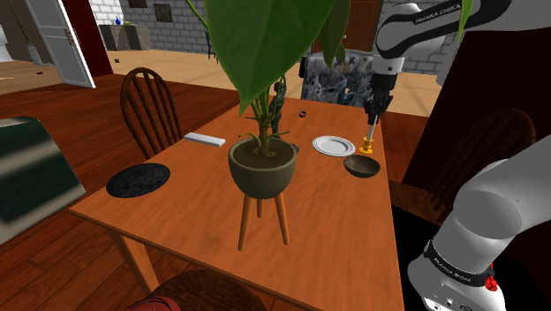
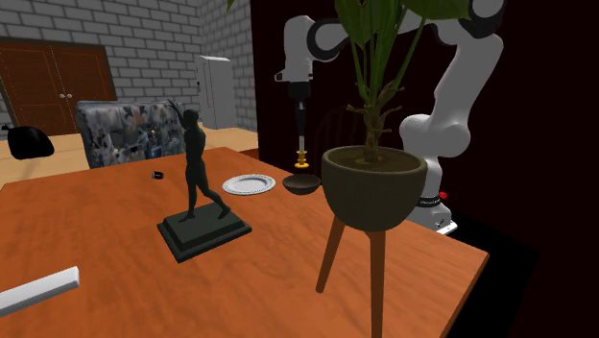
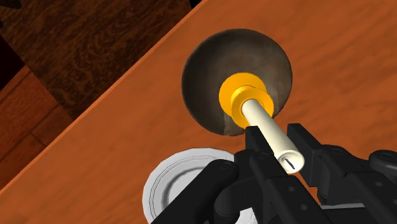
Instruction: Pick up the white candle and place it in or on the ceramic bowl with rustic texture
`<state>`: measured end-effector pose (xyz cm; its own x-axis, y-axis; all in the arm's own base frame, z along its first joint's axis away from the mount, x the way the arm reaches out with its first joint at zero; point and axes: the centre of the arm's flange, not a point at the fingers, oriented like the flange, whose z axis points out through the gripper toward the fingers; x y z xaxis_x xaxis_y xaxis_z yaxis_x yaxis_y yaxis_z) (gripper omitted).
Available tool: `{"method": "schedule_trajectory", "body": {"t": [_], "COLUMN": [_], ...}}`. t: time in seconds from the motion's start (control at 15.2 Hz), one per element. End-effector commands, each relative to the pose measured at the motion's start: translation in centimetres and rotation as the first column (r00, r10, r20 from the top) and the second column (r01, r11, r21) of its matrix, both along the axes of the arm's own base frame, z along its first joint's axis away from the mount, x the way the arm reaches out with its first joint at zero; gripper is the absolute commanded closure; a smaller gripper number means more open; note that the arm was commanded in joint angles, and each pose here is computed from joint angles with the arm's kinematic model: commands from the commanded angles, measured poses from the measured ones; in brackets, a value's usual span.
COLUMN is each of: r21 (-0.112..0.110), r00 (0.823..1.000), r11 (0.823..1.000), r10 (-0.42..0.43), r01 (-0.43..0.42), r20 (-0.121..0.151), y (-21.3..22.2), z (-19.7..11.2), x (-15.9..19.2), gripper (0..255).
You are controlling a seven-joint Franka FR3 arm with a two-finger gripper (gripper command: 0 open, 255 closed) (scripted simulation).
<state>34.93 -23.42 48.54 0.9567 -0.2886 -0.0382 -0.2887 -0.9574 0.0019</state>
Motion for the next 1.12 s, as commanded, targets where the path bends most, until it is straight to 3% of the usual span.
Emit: {"method": "schedule_trajectory", "body": {"t": [0.0,0.53,1.06], "r21": [0.000,0.000,0.000], "r00": [1.000,1.000,1.000], "r11": [1.000,1.000,1.000], "r10": [0.000,0.000,0.000], "r01": [0.000,0.000,0.000], "r20": [0.001,0.001,0.000], "y": [0.0,0.0,0.0], "z": [-1.1,-5.2,-5.2], "x": [0.0,0.0,0.0], "gripper": [255,255,255]}}
